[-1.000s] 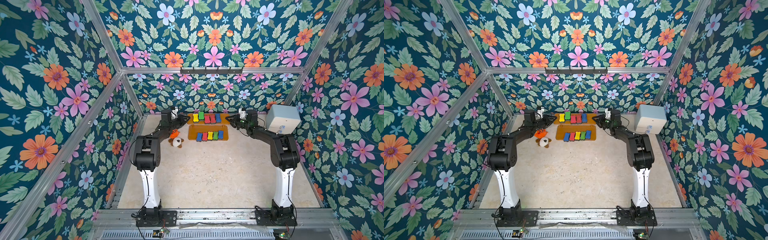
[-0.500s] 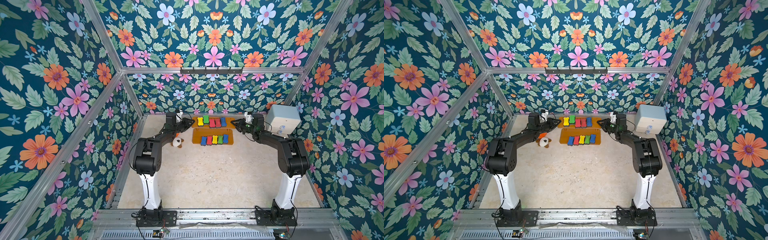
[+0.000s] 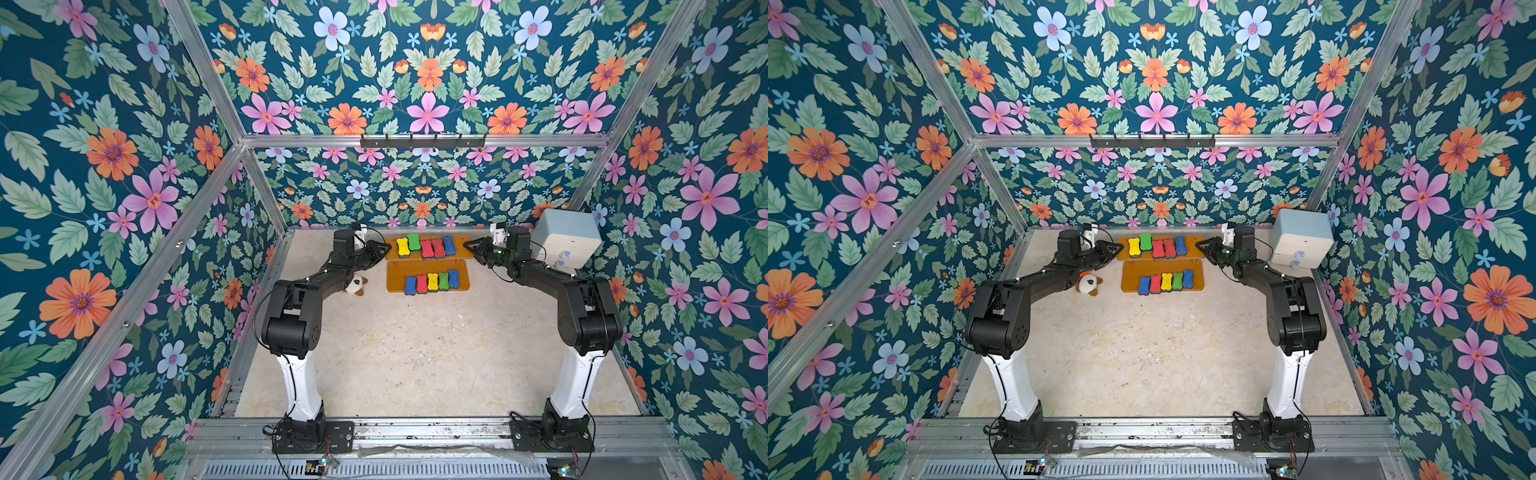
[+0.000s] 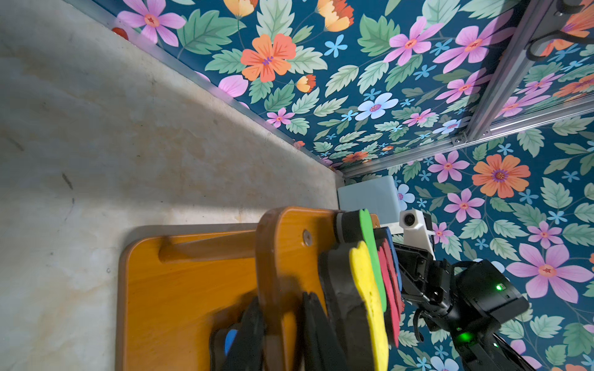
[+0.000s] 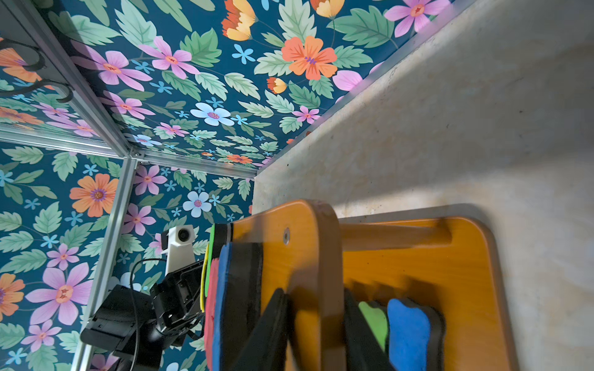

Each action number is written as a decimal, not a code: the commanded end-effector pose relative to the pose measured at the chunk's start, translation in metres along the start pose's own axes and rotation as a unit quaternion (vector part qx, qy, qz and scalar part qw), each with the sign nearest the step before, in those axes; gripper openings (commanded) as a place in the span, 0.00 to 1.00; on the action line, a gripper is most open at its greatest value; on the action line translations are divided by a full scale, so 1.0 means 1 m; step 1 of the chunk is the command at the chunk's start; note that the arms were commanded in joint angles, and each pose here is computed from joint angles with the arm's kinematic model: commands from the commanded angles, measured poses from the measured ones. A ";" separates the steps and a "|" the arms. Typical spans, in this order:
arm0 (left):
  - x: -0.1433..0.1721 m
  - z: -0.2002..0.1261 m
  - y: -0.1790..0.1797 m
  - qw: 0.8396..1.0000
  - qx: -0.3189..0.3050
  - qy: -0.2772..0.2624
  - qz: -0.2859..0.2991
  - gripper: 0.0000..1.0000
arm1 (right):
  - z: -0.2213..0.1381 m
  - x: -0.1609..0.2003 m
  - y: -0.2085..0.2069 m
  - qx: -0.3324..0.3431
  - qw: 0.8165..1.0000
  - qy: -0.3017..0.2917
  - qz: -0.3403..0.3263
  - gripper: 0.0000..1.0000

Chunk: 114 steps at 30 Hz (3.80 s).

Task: Remove the whiteboard erasers from the shelf
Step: Move the shelf to the center of the board, then pick up the whiteboard eraser from the shelf, then place the whiteboard eraser at the center of the board.

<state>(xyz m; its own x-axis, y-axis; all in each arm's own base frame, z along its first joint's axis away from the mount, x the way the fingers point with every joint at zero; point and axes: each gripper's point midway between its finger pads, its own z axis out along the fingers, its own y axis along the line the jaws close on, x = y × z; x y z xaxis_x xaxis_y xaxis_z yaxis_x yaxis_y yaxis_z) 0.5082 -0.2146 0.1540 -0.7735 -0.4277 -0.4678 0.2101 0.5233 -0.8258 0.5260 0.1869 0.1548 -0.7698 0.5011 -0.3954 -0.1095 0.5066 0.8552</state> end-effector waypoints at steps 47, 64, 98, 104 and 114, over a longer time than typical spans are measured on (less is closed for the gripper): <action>-0.001 -0.052 -0.005 0.979 -0.159 0.031 0.127 0.38 | 0.016 0.010 0.046 0.083 0.983 0.048 -0.156 0.45; -0.006 -0.056 -0.008 0.978 -0.164 0.015 0.131 0.26 | 0.017 0.022 0.035 0.096 0.983 0.055 -0.147 0.19; 0.063 -0.100 -0.052 0.972 -0.175 -0.002 0.157 0.44 | -0.174 0.210 -0.005 0.212 0.974 -0.060 -0.052 0.00; 0.084 -0.098 -0.061 0.975 -0.151 -0.003 0.164 0.60 | -0.211 0.292 -0.035 0.247 0.969 -0.025 -0.015 0.00; 0.092 -0.101 -0.053 0.965 -0.183 0.006 0.188 0.67 | -0.231 0.349 -0.063 0.294 0.955 0.026 -0.015 0.00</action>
<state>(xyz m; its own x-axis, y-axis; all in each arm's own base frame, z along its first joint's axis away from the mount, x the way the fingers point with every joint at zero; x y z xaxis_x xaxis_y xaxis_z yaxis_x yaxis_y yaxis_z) 0.3627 -0.2125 0.1828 -0.7173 -0.1642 -0.6771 0.2517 0.8452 -0.4715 0.1186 0.1831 0.0484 -0.8373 0.3899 -0.3832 0.1487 0.8370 0.5266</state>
